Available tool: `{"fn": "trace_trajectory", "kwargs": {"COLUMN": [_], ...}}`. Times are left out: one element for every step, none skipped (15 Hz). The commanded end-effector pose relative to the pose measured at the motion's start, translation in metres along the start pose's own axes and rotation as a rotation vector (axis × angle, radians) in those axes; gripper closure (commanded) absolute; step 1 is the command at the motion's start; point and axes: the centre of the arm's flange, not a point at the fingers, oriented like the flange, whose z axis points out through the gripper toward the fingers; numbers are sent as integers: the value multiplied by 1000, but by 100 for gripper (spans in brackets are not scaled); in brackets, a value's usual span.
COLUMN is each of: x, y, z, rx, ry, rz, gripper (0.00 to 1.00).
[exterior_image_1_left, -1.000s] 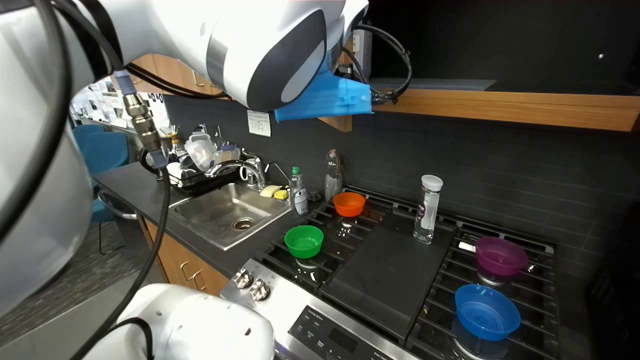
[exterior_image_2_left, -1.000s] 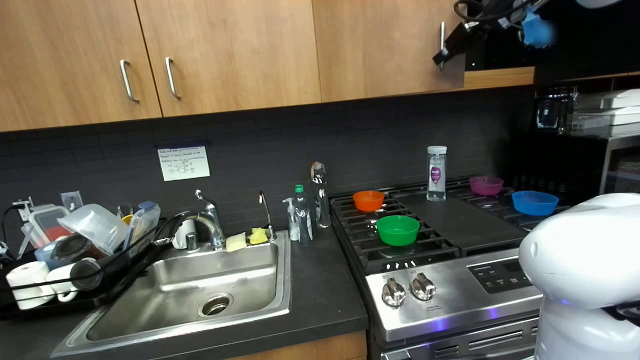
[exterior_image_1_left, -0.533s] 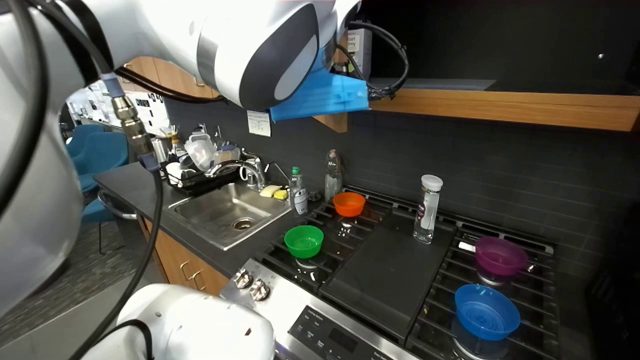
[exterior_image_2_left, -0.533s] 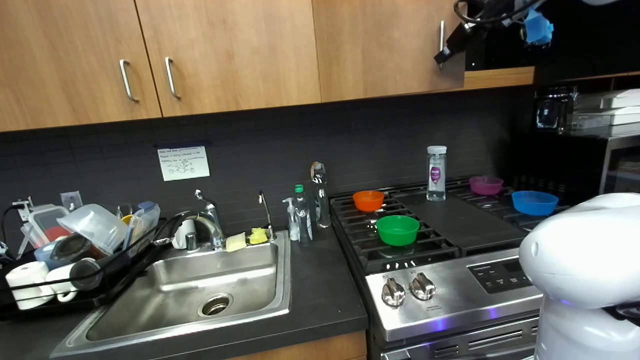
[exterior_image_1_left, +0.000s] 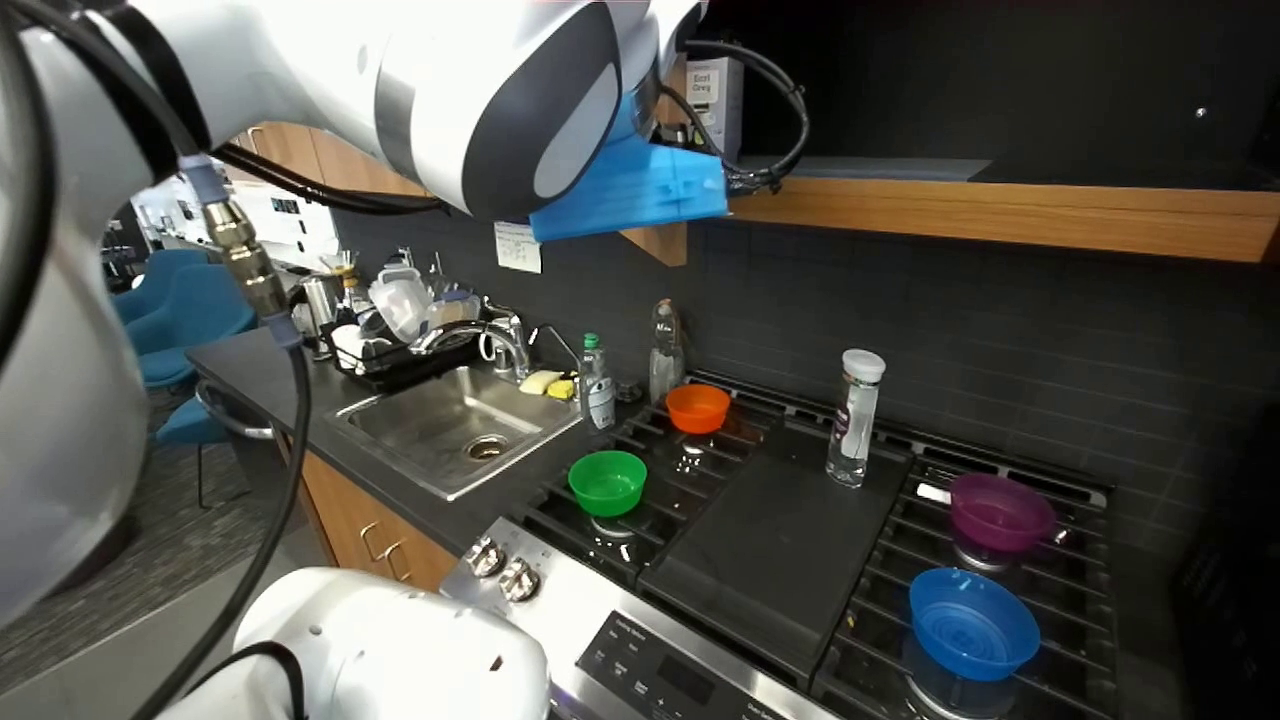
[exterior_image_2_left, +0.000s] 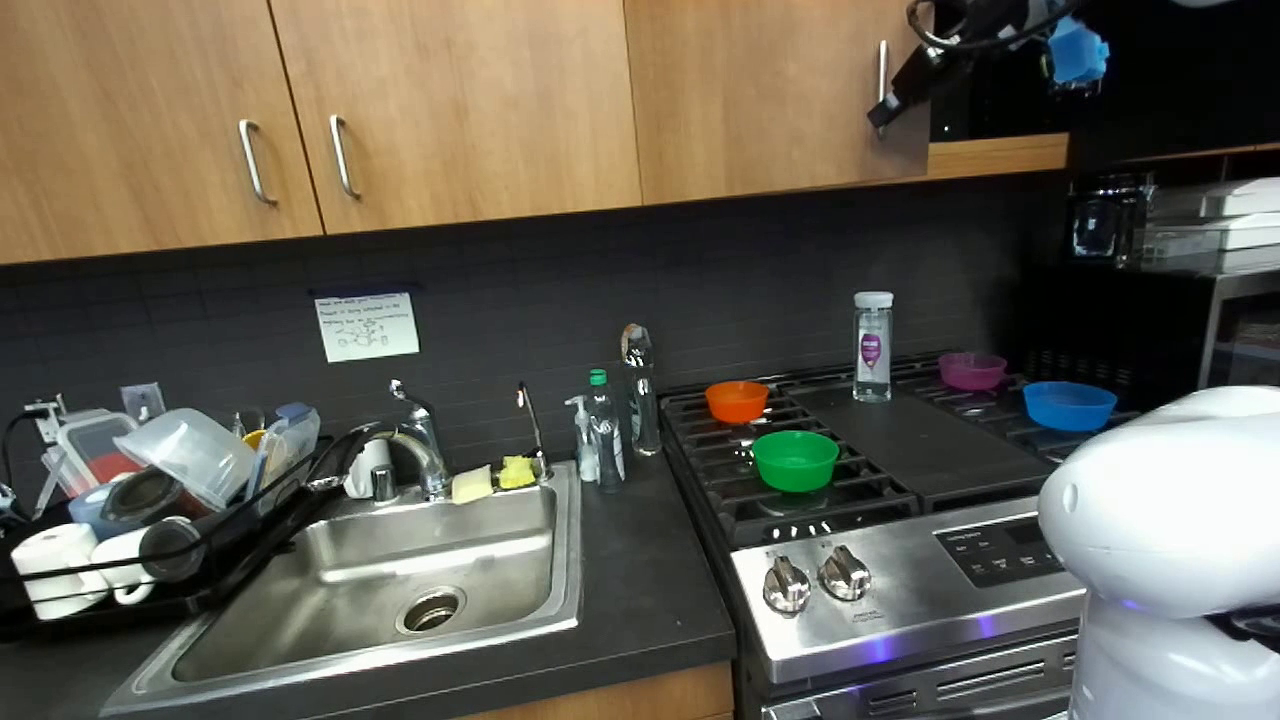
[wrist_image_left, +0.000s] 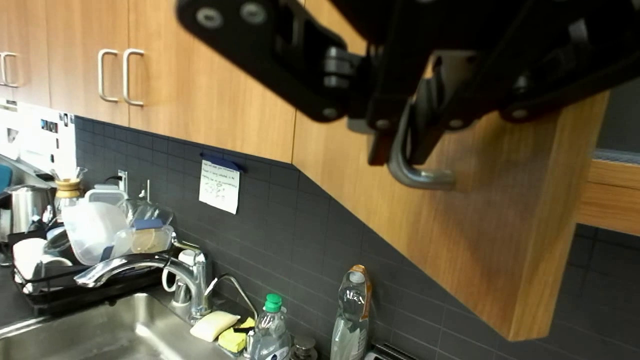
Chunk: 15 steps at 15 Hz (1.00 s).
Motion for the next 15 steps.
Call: {"fn": "trace_trajectory", "kwargs": {"x": [-11, -10, -10, -11, -11, -10, -9, -9, -9, -7, -6, -6, -6, -4, -5], "y": [-38, -42, -47, -50, -53, -57, -60, -62, -64, -67, -69, -71, -73, -76, -78], "z": [24, 25, 25, 25, 24, 25, 25, 24, 24, 25, 25, 23, 24, 26, 24], "rx": [84, 79, 75, 71, 66, 60, 55, 49, 44, 40, 37, 34, 30, 27, 25], "ry": [-110, -114, -118, -120, -120, -121, -122, -122, -122, -123, -122, -121, -121, -121, -121], "rz": [-72, -76, -79, -79, -77, -77, -77, -77, -75, -73, -71, -69, -68, -66, -64], "gripper": [97, 97, 97, 97, 97, 97, 97, 97, 97, 97, 97, 97, 97, 97, 97]}}
